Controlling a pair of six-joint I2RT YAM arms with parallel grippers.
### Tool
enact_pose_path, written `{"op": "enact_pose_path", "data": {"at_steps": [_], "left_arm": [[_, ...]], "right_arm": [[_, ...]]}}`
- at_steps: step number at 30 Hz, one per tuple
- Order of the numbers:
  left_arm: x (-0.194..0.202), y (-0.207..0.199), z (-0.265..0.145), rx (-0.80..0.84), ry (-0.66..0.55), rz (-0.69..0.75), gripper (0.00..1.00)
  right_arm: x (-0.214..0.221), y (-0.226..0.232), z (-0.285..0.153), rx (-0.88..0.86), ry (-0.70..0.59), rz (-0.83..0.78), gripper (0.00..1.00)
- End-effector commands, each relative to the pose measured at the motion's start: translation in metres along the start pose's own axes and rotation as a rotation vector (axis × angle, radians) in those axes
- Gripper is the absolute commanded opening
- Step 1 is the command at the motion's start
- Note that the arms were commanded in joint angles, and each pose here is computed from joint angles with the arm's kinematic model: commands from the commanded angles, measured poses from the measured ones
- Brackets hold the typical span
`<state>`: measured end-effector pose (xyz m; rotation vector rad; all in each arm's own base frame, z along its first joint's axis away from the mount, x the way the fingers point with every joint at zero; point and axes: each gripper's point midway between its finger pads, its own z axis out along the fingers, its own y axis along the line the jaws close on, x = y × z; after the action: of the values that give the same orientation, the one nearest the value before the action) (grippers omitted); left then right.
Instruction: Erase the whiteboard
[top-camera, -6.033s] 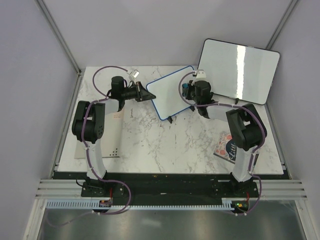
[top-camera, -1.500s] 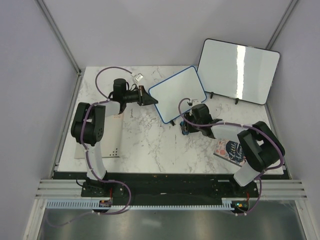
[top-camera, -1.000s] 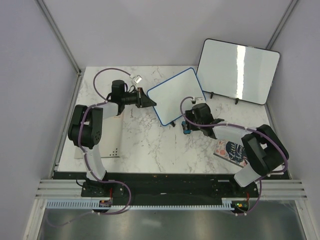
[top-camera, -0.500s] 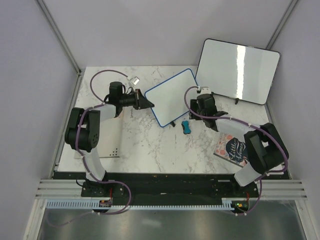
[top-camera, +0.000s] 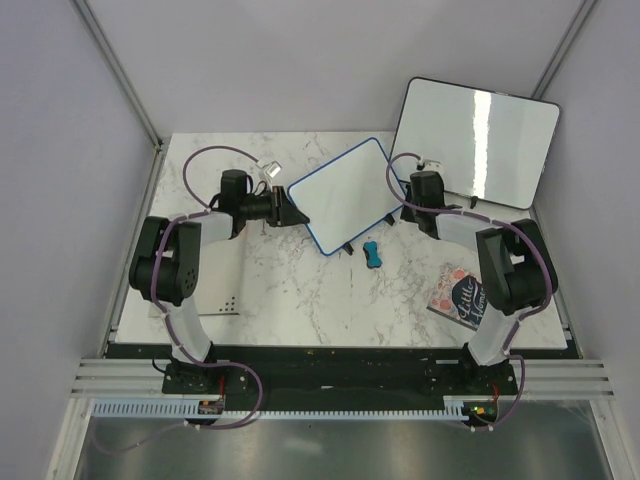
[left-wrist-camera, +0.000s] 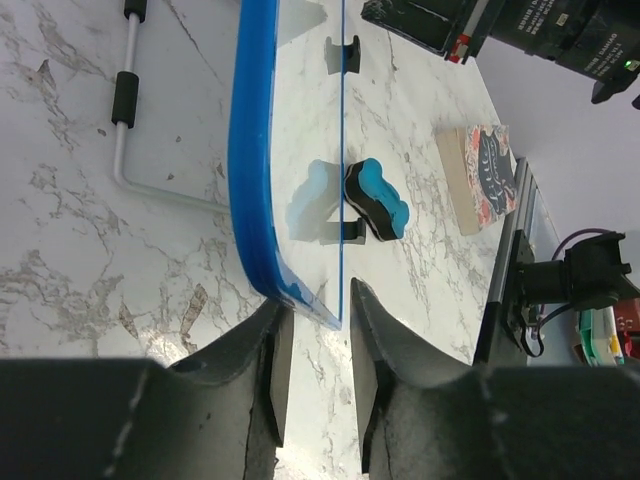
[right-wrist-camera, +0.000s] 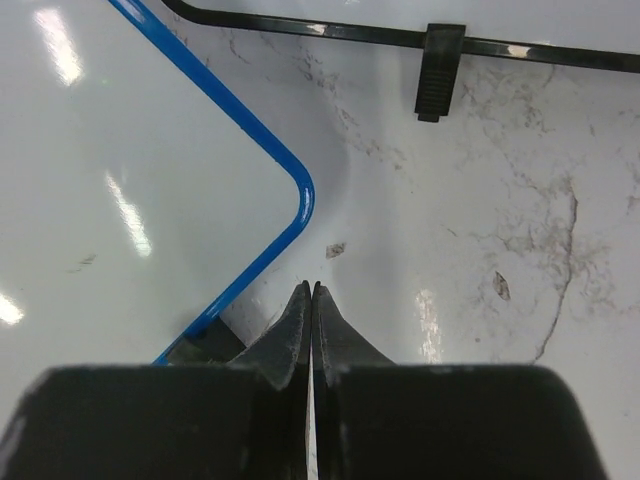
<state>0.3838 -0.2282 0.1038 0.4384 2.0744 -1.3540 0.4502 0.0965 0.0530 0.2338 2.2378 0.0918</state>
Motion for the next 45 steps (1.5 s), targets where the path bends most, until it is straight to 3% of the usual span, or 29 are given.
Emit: {"op": "enact_pose_path", "data": {"at_steps": [1,6,11,32,37,41,43,45], "left_arm": [[-0.013,-0.014,-0.006,0.007,-0.029,0.097,0.40],[-0.010,-0.017,-0.010,-0.001,-0.035,0.101,0.53],[-0.012,-0.025,-0.021,-0.052,-0.074,0.128,0.58],[-0.015,-0.022,-0.071,-0.381,-0.146,0.067,0.61],[-0.023,-0.009,-0.088,-0.528,-0.182,0.017,0.81],[-0.031,-0.003,-0.101,-0.628,-0.185,-0.004,0.87],[-0.033,-0.003,-0.103,-0.644,-0.184,-0.010,0.88],[-0.035,-0.008,-0.100,-0.612,-0.178,-0.001,0.88]], "right_arm": [[-0.007,0.018,0.013,-0.060,-0.013,0.030,0.00],[0.004,0.028,0.019,-0.121,0.003,0.057,0.00],[0.016,0.046,0.018,-0.212,0.024,0.071,0.00],[0.098,0.122,-0.030,-0.325,0.162,-0.058,0.00],[0.074,0.100,-0.045,-0.223,0.068,-0.049,0.00],[0.037,0.082,-0.069,-0.157,-0.038,-0.081,0.00],[0.011,0.079,-0.087,-0.144,-0.110,-0.085,0.10],[-0.007,0.075,-0.102,-0.135,-0.149,-0.082,0.36]]}}
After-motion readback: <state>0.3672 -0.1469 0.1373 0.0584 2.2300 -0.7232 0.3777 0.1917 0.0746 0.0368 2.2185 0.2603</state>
